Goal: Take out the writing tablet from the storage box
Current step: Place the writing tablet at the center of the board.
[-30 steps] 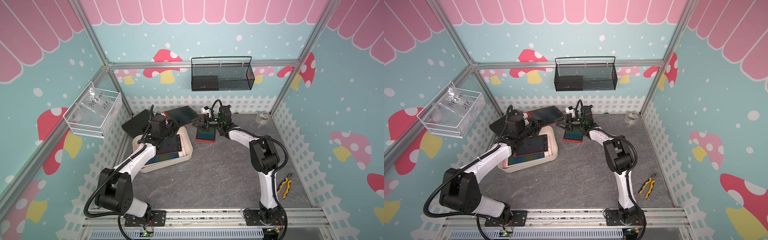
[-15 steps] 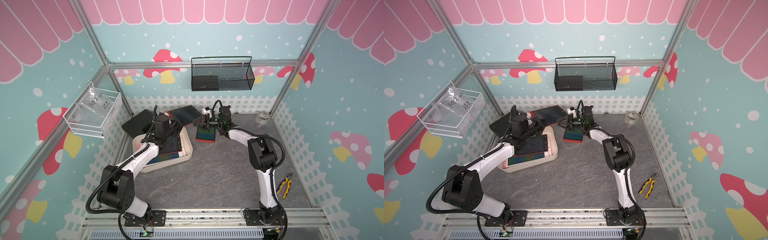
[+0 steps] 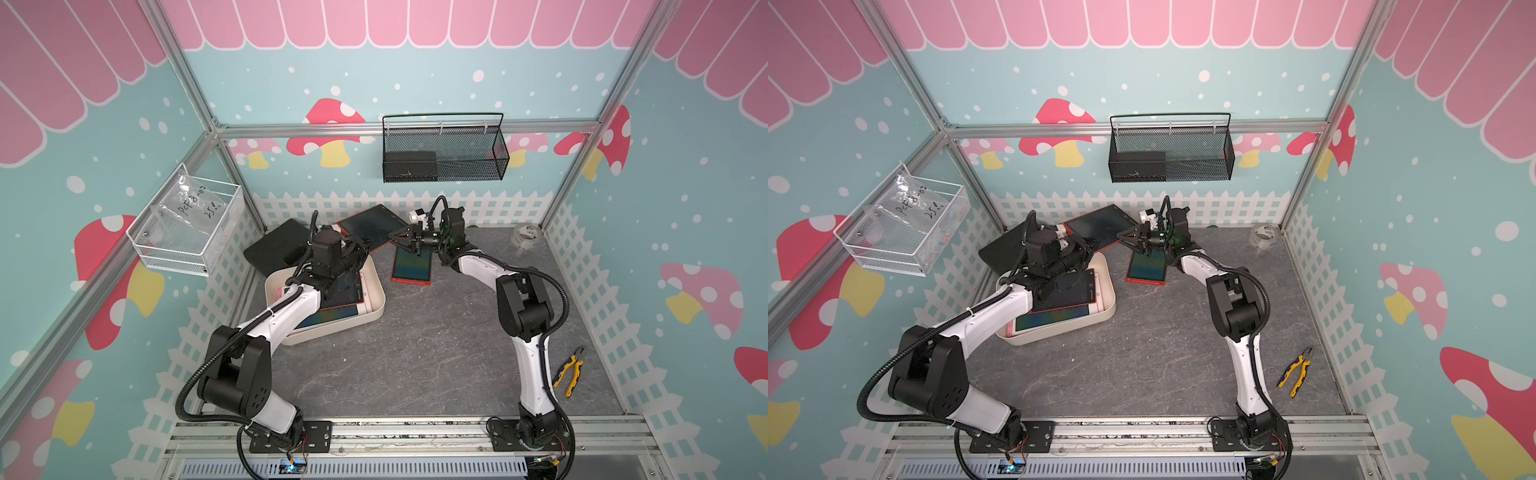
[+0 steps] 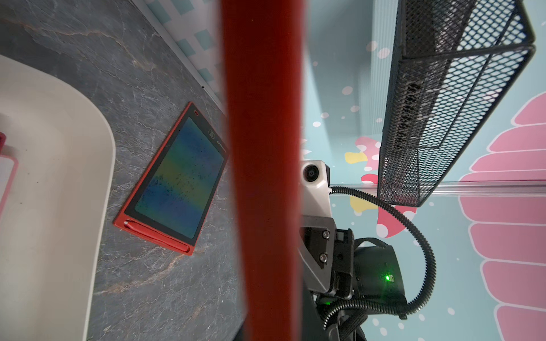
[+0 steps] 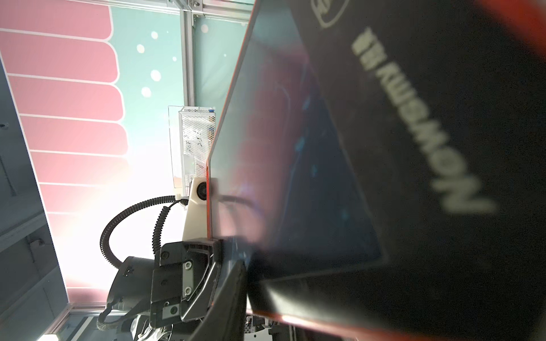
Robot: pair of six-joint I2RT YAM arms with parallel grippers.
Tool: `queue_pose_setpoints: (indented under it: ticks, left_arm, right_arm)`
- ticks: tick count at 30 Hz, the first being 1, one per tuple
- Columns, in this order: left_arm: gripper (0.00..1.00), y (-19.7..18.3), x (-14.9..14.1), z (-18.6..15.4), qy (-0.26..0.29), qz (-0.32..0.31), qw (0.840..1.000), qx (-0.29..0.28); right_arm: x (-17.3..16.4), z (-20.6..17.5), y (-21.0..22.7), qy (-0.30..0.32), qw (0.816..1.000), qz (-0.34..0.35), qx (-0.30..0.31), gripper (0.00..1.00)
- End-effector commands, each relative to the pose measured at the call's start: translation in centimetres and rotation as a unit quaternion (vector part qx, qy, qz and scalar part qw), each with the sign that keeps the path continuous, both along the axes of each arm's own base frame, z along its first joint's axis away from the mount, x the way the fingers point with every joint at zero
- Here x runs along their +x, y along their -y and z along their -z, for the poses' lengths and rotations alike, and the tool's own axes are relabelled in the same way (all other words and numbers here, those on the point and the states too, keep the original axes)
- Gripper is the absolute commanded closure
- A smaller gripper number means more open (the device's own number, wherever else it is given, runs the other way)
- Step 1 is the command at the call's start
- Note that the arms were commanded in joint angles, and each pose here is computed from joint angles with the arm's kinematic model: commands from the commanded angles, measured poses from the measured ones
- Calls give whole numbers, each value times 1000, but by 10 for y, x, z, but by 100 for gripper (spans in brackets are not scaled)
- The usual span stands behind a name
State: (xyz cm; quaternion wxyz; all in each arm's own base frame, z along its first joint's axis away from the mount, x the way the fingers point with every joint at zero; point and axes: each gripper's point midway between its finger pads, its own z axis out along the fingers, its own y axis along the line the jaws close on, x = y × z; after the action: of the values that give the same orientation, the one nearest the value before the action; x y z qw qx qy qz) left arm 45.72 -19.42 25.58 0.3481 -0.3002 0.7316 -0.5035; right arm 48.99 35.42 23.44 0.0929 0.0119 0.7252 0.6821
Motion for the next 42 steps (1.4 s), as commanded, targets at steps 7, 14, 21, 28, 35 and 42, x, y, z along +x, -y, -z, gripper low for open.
queue_pose_setpoints:
  ticks: [7,14,21,28,35,42]
  left_arm:
    - [90,32,8,-2,8,40,999,-30]
    - [74,39,-6,19,-20,62,997,-37]
    - [54,39,-17,26,-30,74,996,-32]
    - [54,38,-19,23,-32,84,996,-23]
    - [54,28,-31,27,-42,98,994,11]
    - [55,14,-37,46,-64,92,993,25]
  right_arm:
    - [6,-19,3,28,999,19,28,80]
    - [10,-16,15,28,999,31,32,91]
    - [15,-7,28,27,999,34,29,96]
    - [19,16,51,21,999,41,0,100]
    - [25,40,90,34,998,38,-40,100]
    - [39,72,135,75,992,4,-99,100]
